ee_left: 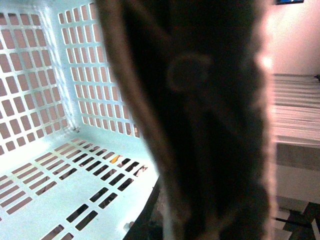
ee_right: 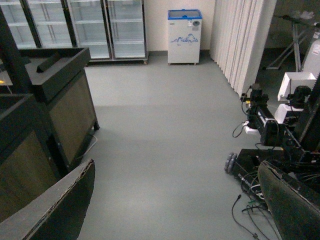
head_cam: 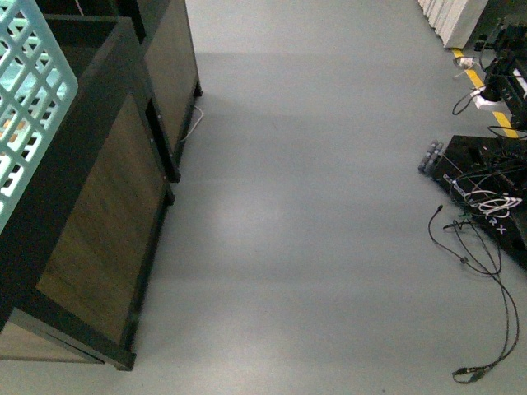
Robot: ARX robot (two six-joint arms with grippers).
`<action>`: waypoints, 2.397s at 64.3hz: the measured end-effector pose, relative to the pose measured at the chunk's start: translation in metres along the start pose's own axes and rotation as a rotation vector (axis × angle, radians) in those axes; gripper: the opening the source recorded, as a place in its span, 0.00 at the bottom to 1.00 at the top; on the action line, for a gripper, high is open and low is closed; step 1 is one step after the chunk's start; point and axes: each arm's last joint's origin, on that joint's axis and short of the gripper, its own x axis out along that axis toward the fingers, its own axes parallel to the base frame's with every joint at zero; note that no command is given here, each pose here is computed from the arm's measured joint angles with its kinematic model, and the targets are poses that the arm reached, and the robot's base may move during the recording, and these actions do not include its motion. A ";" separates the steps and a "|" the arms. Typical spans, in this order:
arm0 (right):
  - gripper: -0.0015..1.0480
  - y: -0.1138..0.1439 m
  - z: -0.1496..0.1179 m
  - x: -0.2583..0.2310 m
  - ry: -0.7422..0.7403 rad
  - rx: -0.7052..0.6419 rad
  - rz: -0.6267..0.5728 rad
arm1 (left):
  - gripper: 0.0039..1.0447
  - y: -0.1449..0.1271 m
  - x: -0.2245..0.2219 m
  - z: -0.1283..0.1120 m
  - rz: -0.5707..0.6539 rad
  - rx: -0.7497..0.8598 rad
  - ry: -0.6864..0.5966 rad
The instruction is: Pick lemon and mango into basket
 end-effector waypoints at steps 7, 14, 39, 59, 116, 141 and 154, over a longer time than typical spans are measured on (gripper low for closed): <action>0.92 0.000 0.000 0.000 0.000 0.000 0.000 | 0.04 0.000 0.000 0.000 0.000 -0.001 0.001; 0.92 0.000 0.000 0.000 0.000 0.000 0.002 | 0.04 0.000 0.000 0.000 0.000 -0.001 0.002; 0.92 0.000 0.000 0.000 0.001 0.000 0.003 | 0.04 0.000 0.000 0.000 0.000 -0.001 0.001; 0.92 0.000 0.000 0.000 0.000 0.000 0.002 | 0.04 0.000 0.000 0.000 0.000 -0.002 0.003; 0.92 0.000 0.000 0.000 0.000 0.000 0.002 | 0.04 -0.001 0.000 0.000 0.000 0.000 -0.001; 0.92 0.000 0.000 0.000 -0.001 0.000 0.003 | 0.04 -0.001 0.000 0.000 0.000 -0.001 0.000; 0.92 0.000 0.000 0.000 0.000 0.000 0.002 | 0.04 0.000 0.000 0.000 0.000 -0.004 0.002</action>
